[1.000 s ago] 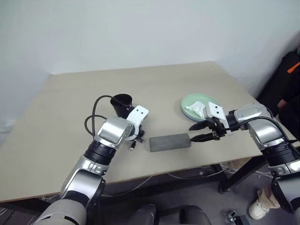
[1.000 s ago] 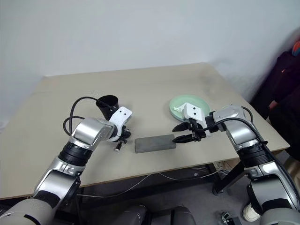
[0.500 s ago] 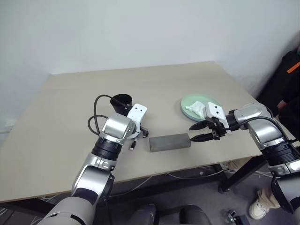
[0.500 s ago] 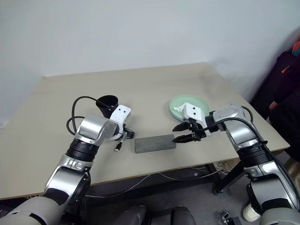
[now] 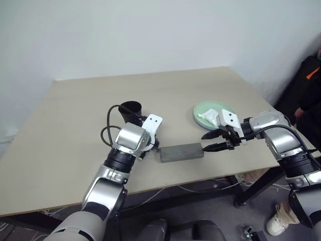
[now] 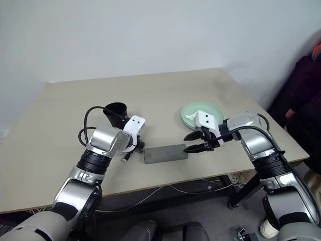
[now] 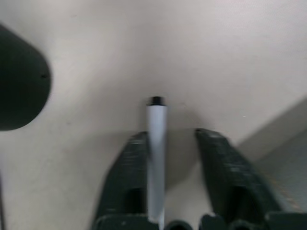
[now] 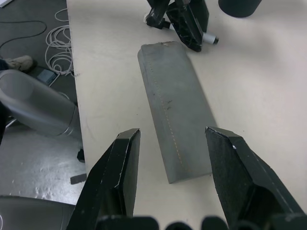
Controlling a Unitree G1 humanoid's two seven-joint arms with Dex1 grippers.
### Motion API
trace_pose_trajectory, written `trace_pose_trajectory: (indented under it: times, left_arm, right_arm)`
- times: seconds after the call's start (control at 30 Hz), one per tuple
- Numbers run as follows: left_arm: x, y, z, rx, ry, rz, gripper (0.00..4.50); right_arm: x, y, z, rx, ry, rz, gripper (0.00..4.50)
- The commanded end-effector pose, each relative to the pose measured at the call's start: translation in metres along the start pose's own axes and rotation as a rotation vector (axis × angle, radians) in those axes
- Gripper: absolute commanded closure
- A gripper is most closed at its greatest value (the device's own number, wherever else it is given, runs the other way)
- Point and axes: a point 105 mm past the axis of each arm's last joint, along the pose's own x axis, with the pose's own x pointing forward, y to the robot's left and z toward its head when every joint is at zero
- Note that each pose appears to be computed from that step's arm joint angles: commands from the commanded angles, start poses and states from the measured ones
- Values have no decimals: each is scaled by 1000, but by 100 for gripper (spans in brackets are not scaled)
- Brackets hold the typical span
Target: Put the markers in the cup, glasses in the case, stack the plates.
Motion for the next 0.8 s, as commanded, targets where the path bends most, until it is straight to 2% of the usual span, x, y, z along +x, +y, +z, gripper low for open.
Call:
trace_pose_trajectory:
  times: [0.03, 0.07, 0.2, 0.37, 0.6, 0.67, 0.73, 0.8]
  left_arm:
    - [3, 3, -9, 16, 35, 17, 432]
    - [3, 3, -10, 24, 38, 16, 448]
    - [1, 1, -9, 93, 23, -5, 448]
    - [-7, 0, 9, 201, -82, -35, 448]
    - [-44, -19, 65, 332, -473, -205, 448]
    - [-66, -20, 91, 284, -681, -243, 448]
    - [-75, -15, 102, 229, -762, -256, 448]
    - [-86, 7, 122, 120, -890, -166, 448]
  right_arm:
    - [-7, -7, 16, -53, -30, -29, 215]
    - [-7, -7, 16, -53, -30, -29, 215]
    - [-7, -7, 16, -53, -30, -28, 215]
    - [-5, -7, 17, -54, -33, -26, 215]
    - [-5, -6, 17, -54, -35, -22, 215]
    - [-5, -6, 17, -55, -35, -23, 215]
    - [-5, -6, 17, -56, -35, -23, 215]
    - [-5, -6, 18, -57, -35, -21, 215]
